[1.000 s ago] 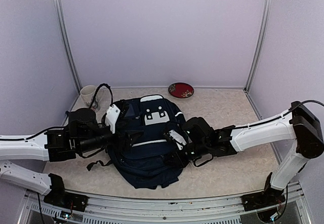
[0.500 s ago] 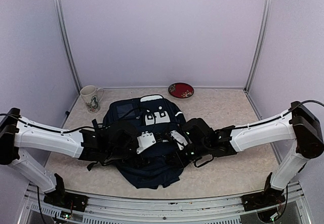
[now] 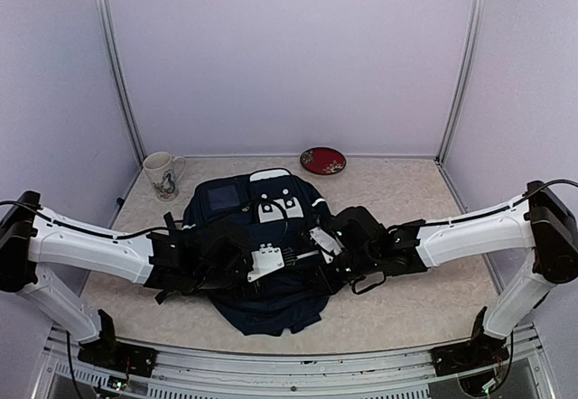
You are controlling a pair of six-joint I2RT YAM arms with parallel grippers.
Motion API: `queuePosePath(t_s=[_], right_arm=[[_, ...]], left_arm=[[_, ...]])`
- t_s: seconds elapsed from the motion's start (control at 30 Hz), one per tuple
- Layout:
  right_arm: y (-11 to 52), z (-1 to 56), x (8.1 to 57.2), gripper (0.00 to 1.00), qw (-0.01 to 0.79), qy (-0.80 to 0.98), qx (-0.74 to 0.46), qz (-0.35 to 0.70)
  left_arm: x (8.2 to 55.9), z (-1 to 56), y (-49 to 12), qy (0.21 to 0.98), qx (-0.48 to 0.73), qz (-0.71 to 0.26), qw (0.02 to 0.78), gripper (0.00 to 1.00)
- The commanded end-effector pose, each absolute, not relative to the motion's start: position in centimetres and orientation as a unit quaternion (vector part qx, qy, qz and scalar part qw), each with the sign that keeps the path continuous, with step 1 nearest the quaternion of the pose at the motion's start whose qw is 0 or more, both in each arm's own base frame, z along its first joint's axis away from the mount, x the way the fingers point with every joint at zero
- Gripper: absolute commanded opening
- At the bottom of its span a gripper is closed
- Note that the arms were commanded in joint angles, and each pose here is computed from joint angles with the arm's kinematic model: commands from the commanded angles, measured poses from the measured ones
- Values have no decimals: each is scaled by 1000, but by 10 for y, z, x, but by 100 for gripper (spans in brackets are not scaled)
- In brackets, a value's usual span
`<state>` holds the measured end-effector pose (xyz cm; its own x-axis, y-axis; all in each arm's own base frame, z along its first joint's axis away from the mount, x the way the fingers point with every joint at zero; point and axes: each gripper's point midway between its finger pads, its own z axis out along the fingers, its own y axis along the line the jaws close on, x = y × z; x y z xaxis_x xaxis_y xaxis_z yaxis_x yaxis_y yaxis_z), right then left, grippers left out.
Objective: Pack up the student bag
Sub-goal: Hold the upper front pocket of the student bag, then zip the upper front pocket of the student bag.
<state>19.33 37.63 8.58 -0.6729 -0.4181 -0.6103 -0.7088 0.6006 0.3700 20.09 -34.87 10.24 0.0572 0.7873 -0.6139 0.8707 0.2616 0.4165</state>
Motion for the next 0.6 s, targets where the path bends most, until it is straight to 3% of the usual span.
queuePosePath(t_s=[0.0, 0.23, 0.47, 0.57], right_arm=[[306, 74, 230, 0, 266, 906, -289, 160], [240, 85, 256, 0, 291, 917, -241, 126], [275, 130, 310, 0, 386, 854, -316, 146], [300, 138, 319, 0, 380, 837, -356, 168]], left_arm=[[202, 112, -323, 689, 599, -22, 407, 0], [192, 123, -317, 687, 596, -37, 413, 0], [156, 120, -336, 639, 646, -67, 412, 0], [152, 122, -342, 630, 650, -60, 421, 0]])
